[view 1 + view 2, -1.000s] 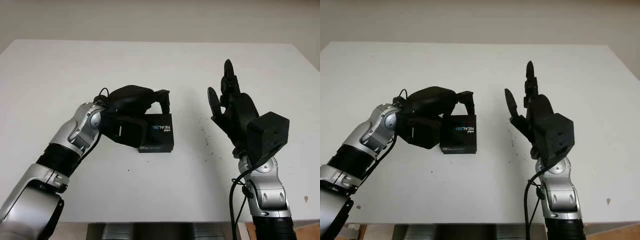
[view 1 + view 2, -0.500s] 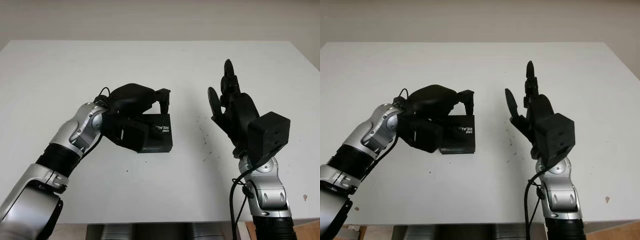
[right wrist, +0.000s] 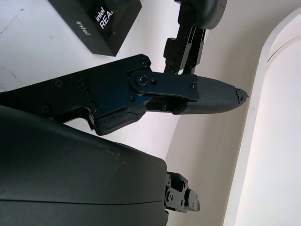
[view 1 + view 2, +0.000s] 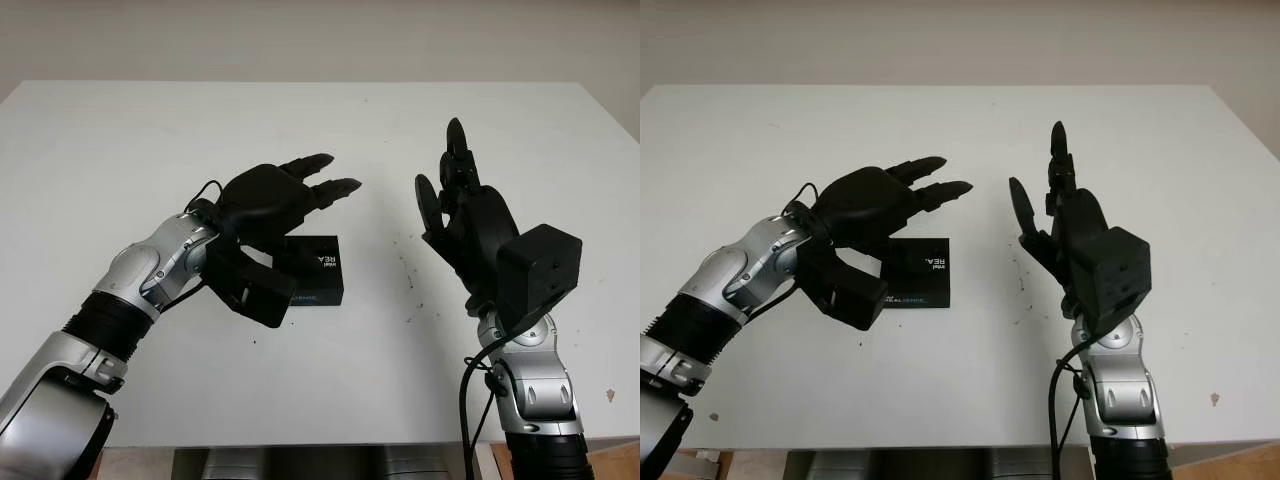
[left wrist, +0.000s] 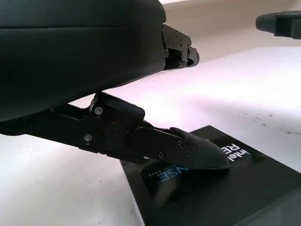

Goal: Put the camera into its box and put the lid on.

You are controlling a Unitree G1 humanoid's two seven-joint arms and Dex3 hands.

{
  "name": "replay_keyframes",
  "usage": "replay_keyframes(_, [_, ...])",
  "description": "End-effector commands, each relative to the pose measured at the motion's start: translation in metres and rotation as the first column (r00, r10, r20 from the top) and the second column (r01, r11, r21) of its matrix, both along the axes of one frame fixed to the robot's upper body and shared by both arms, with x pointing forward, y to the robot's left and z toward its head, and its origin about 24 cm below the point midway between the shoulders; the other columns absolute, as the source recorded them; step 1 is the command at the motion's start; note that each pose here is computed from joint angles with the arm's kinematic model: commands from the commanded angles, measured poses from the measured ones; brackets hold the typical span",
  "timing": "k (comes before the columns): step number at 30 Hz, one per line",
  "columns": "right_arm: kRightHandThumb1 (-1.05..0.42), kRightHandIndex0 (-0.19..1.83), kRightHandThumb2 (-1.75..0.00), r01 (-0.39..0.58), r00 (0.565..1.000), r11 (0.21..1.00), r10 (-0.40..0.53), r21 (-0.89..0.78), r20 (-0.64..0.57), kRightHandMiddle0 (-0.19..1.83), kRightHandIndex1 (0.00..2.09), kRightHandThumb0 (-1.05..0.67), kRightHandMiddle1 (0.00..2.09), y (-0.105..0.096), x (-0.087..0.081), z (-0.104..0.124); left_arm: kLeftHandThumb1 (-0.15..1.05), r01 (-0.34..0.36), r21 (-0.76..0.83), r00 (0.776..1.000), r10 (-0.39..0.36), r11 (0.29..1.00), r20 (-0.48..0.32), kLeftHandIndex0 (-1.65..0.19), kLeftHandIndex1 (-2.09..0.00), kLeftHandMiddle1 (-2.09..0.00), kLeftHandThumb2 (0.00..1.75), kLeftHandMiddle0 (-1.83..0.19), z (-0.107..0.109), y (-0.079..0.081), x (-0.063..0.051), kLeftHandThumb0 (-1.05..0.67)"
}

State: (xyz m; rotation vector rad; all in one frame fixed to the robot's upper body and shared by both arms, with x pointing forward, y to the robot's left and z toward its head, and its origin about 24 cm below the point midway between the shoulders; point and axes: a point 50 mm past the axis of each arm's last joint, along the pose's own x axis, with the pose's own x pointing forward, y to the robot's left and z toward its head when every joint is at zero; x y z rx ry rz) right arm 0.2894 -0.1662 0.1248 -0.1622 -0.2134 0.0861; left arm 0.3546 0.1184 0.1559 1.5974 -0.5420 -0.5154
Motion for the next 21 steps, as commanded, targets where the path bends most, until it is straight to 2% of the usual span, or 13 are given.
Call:
replay_keyframes(1, [-1.05,-0.19,-0.52,0.0,1.0,1.0,0.0,0.003,0.013,-0.19,0.0,-0.8,0.0,-0.001,-0.002,0.001,1.05,-0.01,-0.032,1.0,0.011,0.999,0.01,0.0,-0.04,-0.01,0.13,0.18,0.001,0.004,-0.001,-0.66])
replay_keyframes(4, [-1.05,-0.19,-0.52,0.003,1.0,1.0,-0.003,0.007,0.004,-0.19,0.0,-0.8,0.0,-0.002,-0.002,0.001,1.05,-0.024,-0.126,1.0,0.021,0.992,-0.021,0.07,-0.02,0.0,0.22,0.19,0.004,0.008,-0.001,-0.68])
replay_keyframes(7, [-1.05,-0.19,-0.51,0.005,1.0,1.0,-0.005,0.008,0.003,-0.19,0.0,-0.81,0.0,-0.002,-0.002,0.001,1.05,-0.058,-0.348,0.993,0.018,0.936,-0.116,0.17,-0.01,0.0,0.34,0.19,0.009,0.018,-0.001,-0.7])
replay_keyframes(9, [-1.05,-0.19,-0.52,0.007,1.0,1.0,-0.007,0.006,0.007,-0.19,0.0,-0.81,0.0,-0.001,-0.002,0.0,1.05,-0.103,-0.544,0.982,-0.001,0.833,-0.187,0.19,0.0,0.0,0.4,0.19,0.011,0.028,-0.001,-0.72])
replay_keyframes(12, [-1.05,-0.19,-0.53,0.013,1.0,1.0,-0.013,0.013,0.009,-0.19,0.0,-0.8,0.0,-0.001,-0.003,0.0,1.05,-0.202,-0.747,0.961,-0.017,0.633,-0.275,0.19,0.0,0.0,0.5,0.19,0.01,0.047,0.002,-0.75])
replay_keyframes(14, [-1.05,-0.19,-0.57,0.012,1.0,1.0,-0.012,0.006,-0.002,-0.19,0.0,-0.79,0.0,0.0,-0.002,-0.001,1.05,-0.253,-0.831,0.95,-0.034,0.495,-0.309,0.19,0.0,0.0,0.59,0.19,0.013,0.057,0.001,-0.78])
replay_keyframes(17, [-1.05,-0.19,-0.63,0.024,1.0,0.999,-0.024,-0.027,-0.005,-0.19,0.0,-0.83,0.0,0.002,-0.001,-0.001,1.05,-0.303,-0.915,0.938,-0.082,0.268,-0.335,0.19,0.0,0.0,0.61,0.19,0.011,0.073,-0.005,-0.75])
replay_keyframes(19, [-1.05,-0.19,-0.66,0.026,1.0,0.999,-0.027,-0.037,-0.009,-0.19,0.0,-0.88,0.0,0.002,0.001,-0.002,1.05,-0.321,-0.932,0.936,-0.096,0.17,-0.34,0.19,0.0,0.0,0.61,0.19,0.008,0.081,-0.011,-0.76])
replay_keyframes(21, [-1.05,-0.19,-0.68,0.023,1.0,0.999,-0.024,-0.032,-0.011,-0.19,0.0,-0.89,0.0,0.004,0.002,-0.001,1.05,-0.332,-0.937,0.934,-0.105,0.107,-0.343,0.19,0.0,0.0,0.61,0.19,0.005,0.087,-0.017,-0.78])
